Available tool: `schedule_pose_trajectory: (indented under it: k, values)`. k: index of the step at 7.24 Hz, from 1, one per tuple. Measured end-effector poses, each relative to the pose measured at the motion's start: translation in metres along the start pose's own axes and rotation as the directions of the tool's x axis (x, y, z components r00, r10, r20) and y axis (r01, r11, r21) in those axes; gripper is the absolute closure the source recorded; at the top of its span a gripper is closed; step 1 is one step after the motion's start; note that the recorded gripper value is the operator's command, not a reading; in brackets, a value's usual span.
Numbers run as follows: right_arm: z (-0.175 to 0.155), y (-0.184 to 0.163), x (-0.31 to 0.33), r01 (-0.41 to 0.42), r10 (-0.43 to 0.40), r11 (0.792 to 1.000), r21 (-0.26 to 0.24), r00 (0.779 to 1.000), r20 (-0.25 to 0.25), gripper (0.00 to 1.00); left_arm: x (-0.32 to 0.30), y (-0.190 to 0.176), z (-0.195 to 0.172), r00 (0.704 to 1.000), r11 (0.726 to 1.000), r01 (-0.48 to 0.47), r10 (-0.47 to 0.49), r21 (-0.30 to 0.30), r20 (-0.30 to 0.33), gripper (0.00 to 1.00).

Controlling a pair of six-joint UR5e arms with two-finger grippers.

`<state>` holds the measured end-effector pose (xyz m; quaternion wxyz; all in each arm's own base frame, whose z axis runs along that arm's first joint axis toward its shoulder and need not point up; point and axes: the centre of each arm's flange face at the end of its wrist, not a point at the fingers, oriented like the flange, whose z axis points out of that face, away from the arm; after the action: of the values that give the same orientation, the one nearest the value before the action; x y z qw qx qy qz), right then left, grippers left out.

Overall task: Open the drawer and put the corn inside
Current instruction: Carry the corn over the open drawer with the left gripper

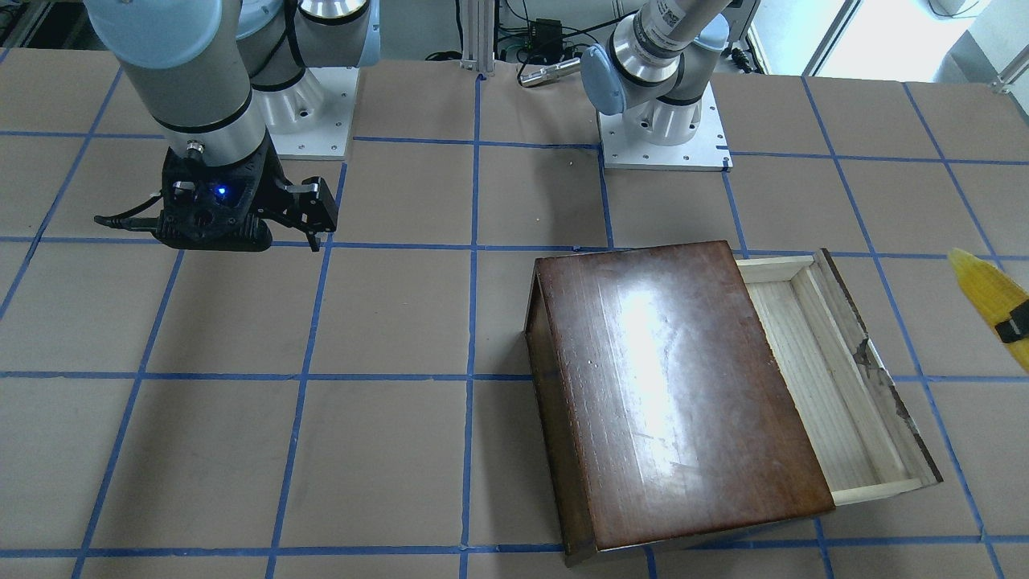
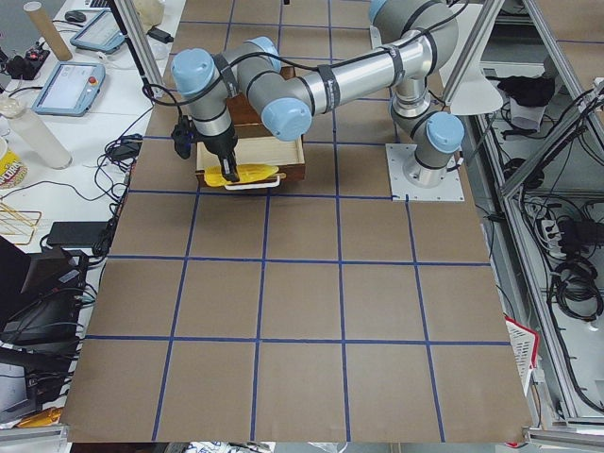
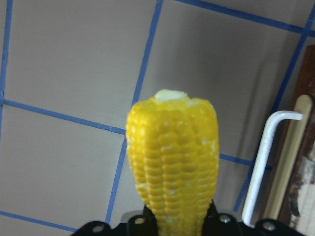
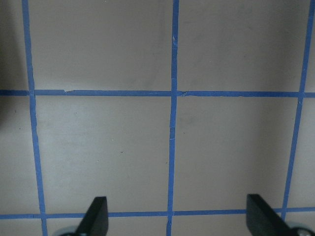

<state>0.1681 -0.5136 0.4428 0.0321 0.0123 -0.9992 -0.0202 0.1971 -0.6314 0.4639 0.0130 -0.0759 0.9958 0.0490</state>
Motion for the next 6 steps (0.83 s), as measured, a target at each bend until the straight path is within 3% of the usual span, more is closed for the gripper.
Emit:
schedule_pose_trajectory:
  k: [3,6]
  values:
    - [0.0,0.0,0.0,0.0,0.0,1.0,0.0,1.0,0.0,0.0,0.081,-0.003,0.02,0.994,0.993,-0.107,0.107,-0.055,-0.013,1.0]
    - [0.0,0.0,0.0,0.0,0.0,1.0,0.0,1.0,0.0,0.0,0.116,0.001,0.064,0.989,0.98,-0.15,0.147,-0.134,-0.036,1.0]
